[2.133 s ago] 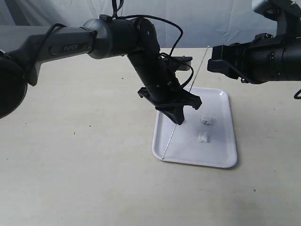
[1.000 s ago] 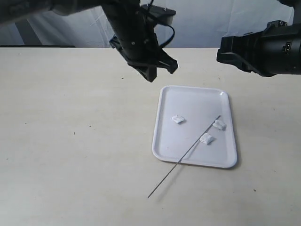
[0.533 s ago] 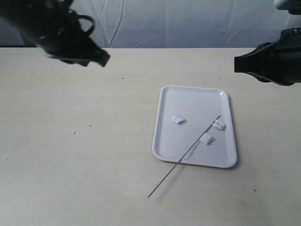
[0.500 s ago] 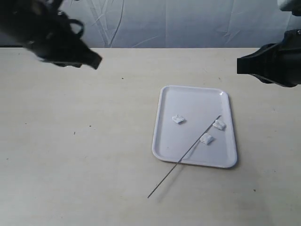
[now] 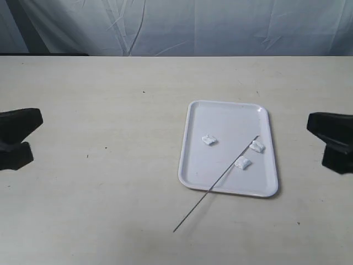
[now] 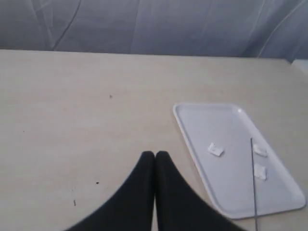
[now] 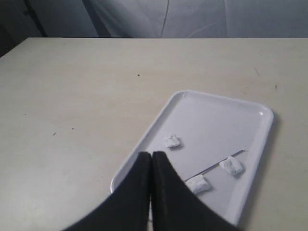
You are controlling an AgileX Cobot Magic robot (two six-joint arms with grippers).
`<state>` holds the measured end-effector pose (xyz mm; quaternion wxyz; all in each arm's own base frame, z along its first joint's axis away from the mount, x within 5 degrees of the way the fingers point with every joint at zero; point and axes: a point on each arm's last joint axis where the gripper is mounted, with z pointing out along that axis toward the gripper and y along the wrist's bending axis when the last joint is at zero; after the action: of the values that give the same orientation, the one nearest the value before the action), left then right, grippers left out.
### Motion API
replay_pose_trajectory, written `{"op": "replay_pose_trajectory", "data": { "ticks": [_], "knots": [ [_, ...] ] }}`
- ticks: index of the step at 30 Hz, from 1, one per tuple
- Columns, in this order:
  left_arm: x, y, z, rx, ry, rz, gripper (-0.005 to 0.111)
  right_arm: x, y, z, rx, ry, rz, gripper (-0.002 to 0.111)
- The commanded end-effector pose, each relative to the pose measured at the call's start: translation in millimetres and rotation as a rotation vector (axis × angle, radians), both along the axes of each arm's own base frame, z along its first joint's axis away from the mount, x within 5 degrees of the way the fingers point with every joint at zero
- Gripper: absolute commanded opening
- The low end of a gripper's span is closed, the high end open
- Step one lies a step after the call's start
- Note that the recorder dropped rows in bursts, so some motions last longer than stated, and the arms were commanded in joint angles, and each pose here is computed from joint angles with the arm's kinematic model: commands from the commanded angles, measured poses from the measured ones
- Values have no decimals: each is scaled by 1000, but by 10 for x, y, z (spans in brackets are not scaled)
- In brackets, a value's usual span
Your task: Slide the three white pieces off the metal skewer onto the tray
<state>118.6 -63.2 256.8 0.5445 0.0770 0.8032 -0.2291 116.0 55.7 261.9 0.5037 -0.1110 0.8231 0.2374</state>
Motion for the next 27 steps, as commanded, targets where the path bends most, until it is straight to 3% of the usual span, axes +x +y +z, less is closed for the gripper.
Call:
{"op": "replay_pose_trajectory", "data": {
  "ticks": [1,6,13,16,19,25,27],
  "knots": [
    [-159,92,-219,-73,10,30,0,-255,-85,-128,26,-86,-38,-1],
    [-223,85,-402,-102,168,30,0,-381,-161,-151,24,-188,-87,-1],
    [-233,84,-420,-73,177,17,0,-456,-339,-20,76,-356,-272,-1],
    [-239,87,-414,-75,173,16,0,-507,-371,-256,-15,-377,-274,-1],
    [-281,176,-326,-110,92,66,0,-532,-454,-535,-83,-389,-374,-1],
    [-412,442,-148,-183,-108,289,0,-539,-526,-625,-245,-375,-446,-1],
    [-490,506,-146,-68,-174,331,0,-543,-530,-660,-270,-341,-440,-1]
  ]
}}
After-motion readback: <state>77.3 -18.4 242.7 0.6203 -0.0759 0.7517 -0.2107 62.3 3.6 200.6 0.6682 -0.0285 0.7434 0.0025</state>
